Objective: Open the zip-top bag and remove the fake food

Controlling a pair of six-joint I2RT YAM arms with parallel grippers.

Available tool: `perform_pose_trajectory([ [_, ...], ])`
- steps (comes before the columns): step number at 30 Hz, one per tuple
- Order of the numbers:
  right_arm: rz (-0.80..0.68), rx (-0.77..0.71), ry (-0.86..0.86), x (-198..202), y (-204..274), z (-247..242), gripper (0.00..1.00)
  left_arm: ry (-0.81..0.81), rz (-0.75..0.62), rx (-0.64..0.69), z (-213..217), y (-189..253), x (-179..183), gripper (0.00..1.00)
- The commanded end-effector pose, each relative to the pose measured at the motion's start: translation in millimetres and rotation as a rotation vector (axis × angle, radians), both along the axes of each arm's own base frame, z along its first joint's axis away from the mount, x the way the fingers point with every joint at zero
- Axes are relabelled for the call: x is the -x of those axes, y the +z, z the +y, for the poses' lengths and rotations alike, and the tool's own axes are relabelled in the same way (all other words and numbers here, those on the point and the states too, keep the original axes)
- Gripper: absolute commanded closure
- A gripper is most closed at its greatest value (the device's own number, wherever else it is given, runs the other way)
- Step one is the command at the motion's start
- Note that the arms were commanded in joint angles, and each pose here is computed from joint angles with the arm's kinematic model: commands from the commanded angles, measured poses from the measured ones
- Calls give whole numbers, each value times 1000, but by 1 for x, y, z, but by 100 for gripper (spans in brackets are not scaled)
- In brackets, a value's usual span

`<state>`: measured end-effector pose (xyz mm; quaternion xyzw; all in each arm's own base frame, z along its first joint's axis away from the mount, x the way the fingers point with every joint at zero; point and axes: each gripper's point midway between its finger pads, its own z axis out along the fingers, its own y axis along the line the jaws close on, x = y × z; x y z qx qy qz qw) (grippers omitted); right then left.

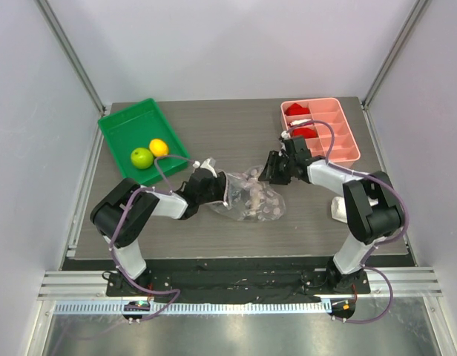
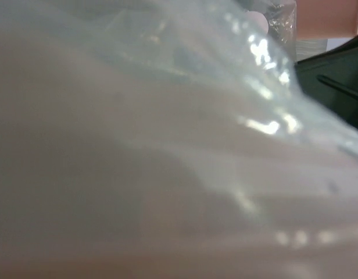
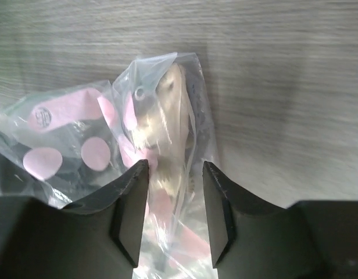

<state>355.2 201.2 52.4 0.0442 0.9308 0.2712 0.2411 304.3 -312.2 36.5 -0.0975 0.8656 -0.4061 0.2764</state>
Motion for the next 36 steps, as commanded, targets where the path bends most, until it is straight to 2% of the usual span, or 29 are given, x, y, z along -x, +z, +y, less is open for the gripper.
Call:
perform_pose_trajectory([
  [1,-67,123,21,9,17,-22,52,-19,-30,37,-5,9,0,57],
  [4,-66,112,38,17,24,-19,54,-27,-45,38,-4,16,1,57],
  [11,26,65,58,44,-13,-10,81,-88,-60,54,-19,25,4,55],
  [17,73,78,40,44,-46,-12,88,-98,-45,35,-24,13,5,54],
  [29,55,17,79,33,-39,5,89,-139,-82,21,-32,13,-2,53],
  [36,60,-9,98,31,-40,16,91,-152,-127,118,-43,26,-3,74],
])
